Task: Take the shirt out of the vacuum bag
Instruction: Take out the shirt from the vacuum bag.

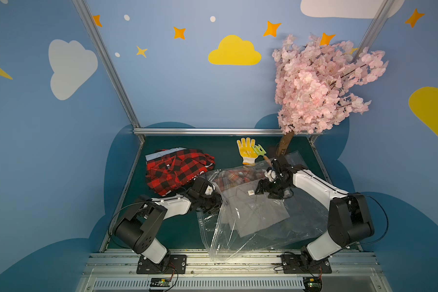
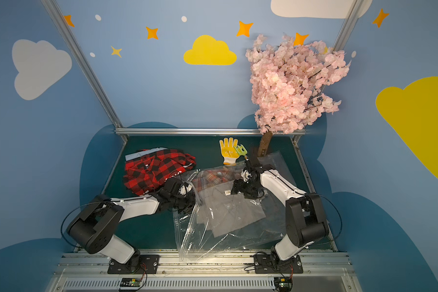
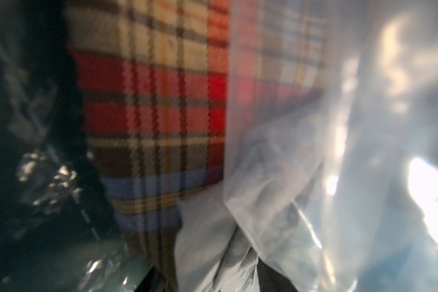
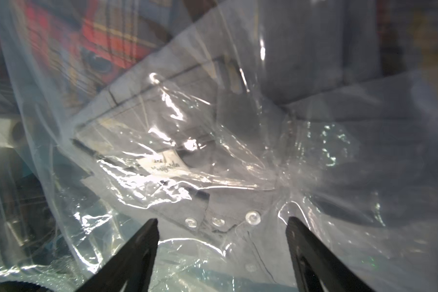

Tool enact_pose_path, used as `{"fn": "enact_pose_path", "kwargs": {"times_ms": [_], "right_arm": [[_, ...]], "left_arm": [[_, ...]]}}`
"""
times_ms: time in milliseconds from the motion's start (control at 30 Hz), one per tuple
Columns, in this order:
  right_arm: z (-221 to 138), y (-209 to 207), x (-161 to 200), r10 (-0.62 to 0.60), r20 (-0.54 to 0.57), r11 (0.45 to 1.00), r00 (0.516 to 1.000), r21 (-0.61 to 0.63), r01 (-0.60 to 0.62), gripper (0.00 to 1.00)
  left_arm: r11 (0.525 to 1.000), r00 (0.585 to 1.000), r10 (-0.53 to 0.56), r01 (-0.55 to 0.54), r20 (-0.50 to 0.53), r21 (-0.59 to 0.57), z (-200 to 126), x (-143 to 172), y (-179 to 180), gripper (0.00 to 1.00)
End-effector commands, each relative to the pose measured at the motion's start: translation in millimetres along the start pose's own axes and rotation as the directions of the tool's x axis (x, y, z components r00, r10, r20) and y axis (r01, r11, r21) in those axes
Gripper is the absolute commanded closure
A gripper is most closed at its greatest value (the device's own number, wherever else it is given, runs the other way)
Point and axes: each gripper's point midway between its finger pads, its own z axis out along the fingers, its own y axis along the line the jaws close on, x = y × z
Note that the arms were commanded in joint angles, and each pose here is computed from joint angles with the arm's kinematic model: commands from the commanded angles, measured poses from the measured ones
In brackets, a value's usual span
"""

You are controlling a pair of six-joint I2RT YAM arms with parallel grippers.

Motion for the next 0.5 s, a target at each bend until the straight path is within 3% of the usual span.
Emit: {"fn": "enact_pose_path", "kwargs": {"times_ms": [0,467], "right_arm": [[0,-5,8,0.013,-0.014,1.000,1.000,0.010,-0.013,0.19],[12,-10,16,0.042,-0.025,0.999,0.999,-0.002,-0.042,0.19]], "left_arm": [[0.997,0.999,0.031,-0.030,-0.023,0.068,3,7,-16,0.41],[1.000,0.991,0.000,-0.003,-0.137,-0.020,-3,64,2,0.24]]}}
